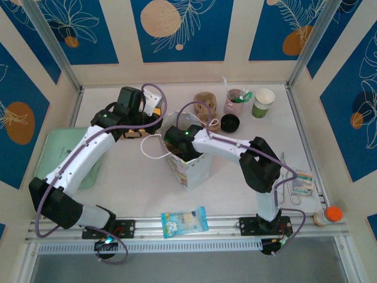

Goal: Pack the takeout coffee

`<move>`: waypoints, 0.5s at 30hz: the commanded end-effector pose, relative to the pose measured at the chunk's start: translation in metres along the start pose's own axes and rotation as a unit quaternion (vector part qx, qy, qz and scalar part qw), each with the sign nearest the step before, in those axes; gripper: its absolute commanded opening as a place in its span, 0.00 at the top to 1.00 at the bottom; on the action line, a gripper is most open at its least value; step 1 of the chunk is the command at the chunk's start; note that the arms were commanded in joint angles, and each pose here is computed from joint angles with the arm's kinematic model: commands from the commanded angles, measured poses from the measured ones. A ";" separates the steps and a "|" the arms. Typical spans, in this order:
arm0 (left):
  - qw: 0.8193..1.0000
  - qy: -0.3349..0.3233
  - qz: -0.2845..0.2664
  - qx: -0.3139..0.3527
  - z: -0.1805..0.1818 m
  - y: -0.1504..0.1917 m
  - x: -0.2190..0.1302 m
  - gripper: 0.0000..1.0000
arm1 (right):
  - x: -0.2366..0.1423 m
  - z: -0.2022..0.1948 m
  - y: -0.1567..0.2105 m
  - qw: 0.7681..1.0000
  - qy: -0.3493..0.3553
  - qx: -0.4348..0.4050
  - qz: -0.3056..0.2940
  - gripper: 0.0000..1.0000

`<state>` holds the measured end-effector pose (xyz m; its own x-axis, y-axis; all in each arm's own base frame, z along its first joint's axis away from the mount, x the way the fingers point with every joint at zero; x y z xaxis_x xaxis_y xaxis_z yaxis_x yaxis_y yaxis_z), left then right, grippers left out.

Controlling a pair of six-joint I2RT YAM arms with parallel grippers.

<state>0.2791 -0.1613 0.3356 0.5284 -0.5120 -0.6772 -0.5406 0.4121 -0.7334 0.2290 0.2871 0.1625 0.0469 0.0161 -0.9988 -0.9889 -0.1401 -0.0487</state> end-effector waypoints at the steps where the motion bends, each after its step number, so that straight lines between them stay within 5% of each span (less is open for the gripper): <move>1: 1.000 0.009 0.000 0.001 -0.004 0.003 -0.002 0.91 | 0.054 0.003 -0.005 1.000 0.006 -0.002 0.005 0.66; 15: 1.000 0.009 0.000 0.000 -0.004 0.002 -0.002 0.91 | 0.065 0.003 -0.007 1.000 0.000 -0.013 0.002 0.59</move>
<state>0.2791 -0.1614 0.3355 0.5282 -0.5123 -0.6772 -0.5409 0.4118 -0.7334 0.2280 0.2851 0.1590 0.0561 0.0331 -0.9979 -0.9870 -0.1491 -0.0604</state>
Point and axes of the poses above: each hand's point on the last joint's axis, 136 mm out from that joint toward the fingers, its own x axis out along the fingers, its own z axis along the line the jaws close on, y = z × x, the point moved 10 cm from there along -x, back along the fingers, and after that the axes turned 7 degrees about x, right-handed, at the moved point
